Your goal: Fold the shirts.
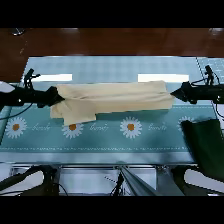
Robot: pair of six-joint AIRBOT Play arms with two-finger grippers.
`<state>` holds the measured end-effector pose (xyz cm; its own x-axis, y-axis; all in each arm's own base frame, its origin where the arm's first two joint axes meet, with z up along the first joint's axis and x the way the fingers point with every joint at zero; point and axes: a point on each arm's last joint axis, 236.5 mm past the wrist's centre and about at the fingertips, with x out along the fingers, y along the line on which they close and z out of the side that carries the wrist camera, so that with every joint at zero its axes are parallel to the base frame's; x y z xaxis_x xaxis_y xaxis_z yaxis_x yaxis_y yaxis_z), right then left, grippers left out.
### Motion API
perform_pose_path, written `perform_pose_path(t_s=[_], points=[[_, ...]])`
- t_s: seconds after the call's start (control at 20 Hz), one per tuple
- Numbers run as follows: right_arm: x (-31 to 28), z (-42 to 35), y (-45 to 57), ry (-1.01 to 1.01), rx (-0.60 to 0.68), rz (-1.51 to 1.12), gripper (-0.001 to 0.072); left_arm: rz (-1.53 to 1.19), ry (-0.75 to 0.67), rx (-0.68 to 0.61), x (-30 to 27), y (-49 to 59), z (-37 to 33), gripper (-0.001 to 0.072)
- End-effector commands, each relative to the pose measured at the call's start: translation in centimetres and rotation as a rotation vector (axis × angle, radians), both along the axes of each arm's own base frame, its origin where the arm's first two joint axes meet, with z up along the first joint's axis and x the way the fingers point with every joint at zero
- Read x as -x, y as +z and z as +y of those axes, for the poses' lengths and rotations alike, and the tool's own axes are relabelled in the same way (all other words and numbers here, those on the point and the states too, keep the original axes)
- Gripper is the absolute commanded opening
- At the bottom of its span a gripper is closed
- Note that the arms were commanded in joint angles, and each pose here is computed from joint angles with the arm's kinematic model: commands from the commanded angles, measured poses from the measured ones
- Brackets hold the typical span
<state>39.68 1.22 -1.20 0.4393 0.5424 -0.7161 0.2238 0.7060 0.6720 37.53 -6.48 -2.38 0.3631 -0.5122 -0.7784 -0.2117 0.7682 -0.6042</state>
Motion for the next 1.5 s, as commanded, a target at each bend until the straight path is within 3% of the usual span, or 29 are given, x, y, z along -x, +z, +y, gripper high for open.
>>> perform_pose_path(t_s=[0.0, 0.45, 0.5, 0.55, 0.6, 0.75, 0.95, 1.0, 1.2, 1.45], points=[[-5.0, 0.7, -0.2, -0.032, -0.032, -0.028, 0.0025, 0.015, 0.021, 0.062, -4.8, 0.4, 0.0, 0.0024], [-10.3, 1.3, -3.0, -0.025, -0.086, -0.005, 0.0026, 0.041, 0.002, 0.075, -9.5, -2.3, 0.7, 0.0039], [-10.4, 1.2, -3.1, -0.031, -0.082, -0.007, 0.0125, 0.036, 0.000, 0.073, -9.6, -2.2, 0.6, 0.0263], [-10.4, 1.1, -3.0, -0.035, -0.084, -0.008, 0.0407, 0.038, -0.008, 0.074, -9.5, -2.0, 0.6, 0.0701], [-10.4, 0.8, -2.7, -0.032, -0.087, -0.007, 0.0612, 0.041, -0.021, 0.066, -9.4, -1.6, 1.1, 0.0706], [-9.2, -1.7, -1.0, 0.007, -0.100, 0.010, 0.0624, 0.094, -0.066, -0.001, -7.6, 0.3, 5.1, 0.0705], [-4.0, -7.1, -3.5, 0.042, -0.003, 0.182, 0.0624, 0.085, 0.099, -0.148, -4.2, 2.6, 12.3, 0.0705], [-3.6, -7.7, -4.4, 0.041, 0.026, 0.210, 0.0623, 0.024, 0.121, -0.157, -3.6, 3.1, 12.0, 0.0705], [-5.4, -5.9, -6.1, 0.026, -0.054, 0.193, 0.0623, -0.166, 0.134, -0.127, -0.2, 3.0, 6.2, 0.0704], [-6.0, -0.9, -8.2, 0.115, -0.139, 0.209, 0.0623, -0.174, 0.005, -0.054, 2.2, 2.2, 0.2, 0.0702]])
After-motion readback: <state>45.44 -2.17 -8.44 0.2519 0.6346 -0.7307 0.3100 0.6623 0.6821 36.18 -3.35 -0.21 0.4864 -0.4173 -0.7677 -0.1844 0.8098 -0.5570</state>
